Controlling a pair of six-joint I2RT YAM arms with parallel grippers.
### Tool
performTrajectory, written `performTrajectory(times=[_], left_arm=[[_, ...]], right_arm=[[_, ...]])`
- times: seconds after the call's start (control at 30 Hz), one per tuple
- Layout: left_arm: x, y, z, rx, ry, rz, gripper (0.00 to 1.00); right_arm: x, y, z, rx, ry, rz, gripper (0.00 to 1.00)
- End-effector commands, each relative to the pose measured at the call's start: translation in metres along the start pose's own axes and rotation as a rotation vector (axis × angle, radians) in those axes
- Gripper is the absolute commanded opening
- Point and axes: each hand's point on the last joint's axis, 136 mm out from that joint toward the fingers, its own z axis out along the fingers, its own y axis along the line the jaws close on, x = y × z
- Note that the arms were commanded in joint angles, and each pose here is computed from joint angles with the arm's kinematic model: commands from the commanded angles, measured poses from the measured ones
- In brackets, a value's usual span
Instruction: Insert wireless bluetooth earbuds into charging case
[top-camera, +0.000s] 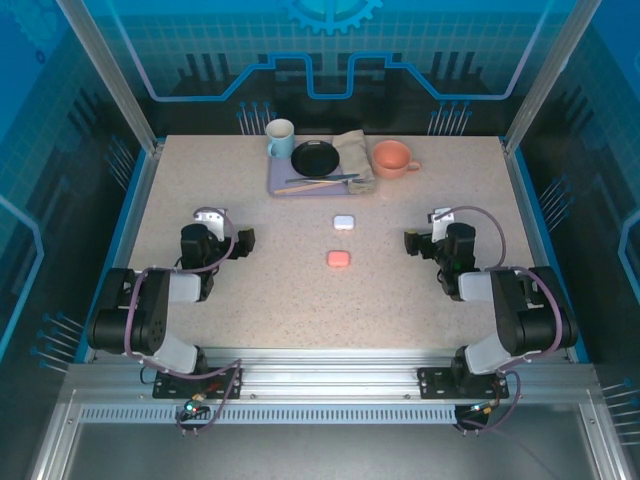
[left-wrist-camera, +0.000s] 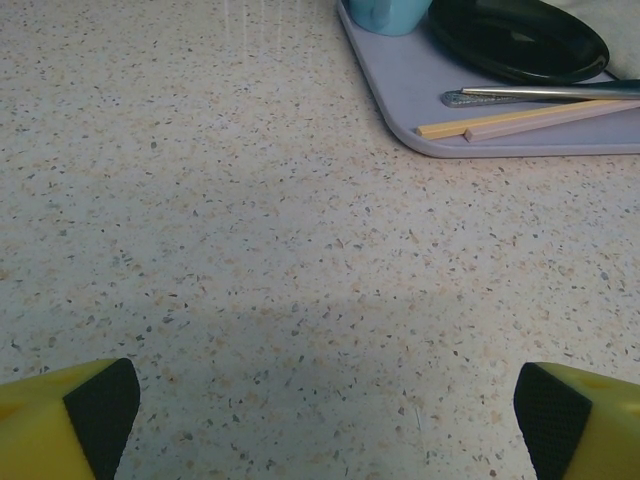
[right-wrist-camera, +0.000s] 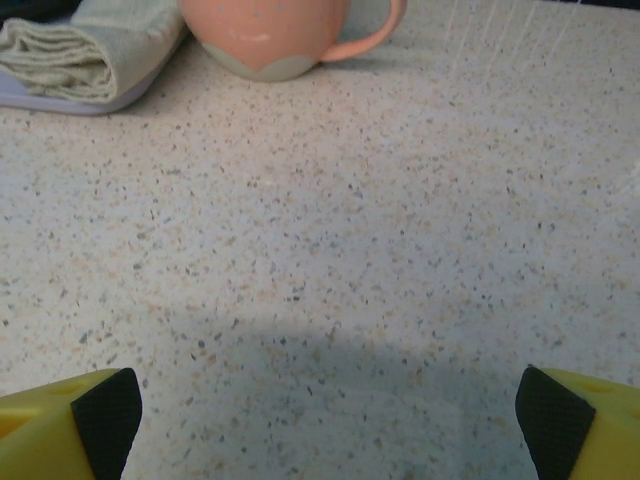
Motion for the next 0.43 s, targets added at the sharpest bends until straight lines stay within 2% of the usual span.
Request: performTrajectory(times=[0.0, 0.4], left_arm=[[-0.0181, 0.0032, 0.0014, -0.011, -0.051, -0.016, 0.99], [-0.0186, 0.0043, 0.0016, -0.023, -0.052, -0.014, 0.99]], right_arm=[[-0.0246, -0.0026, 0.0006, 0.012, -0.07, 0.0, 1.0], [-0.0249, 0.0019, 0.0009, -0.015, -0.067, -0.012, 1.0]])
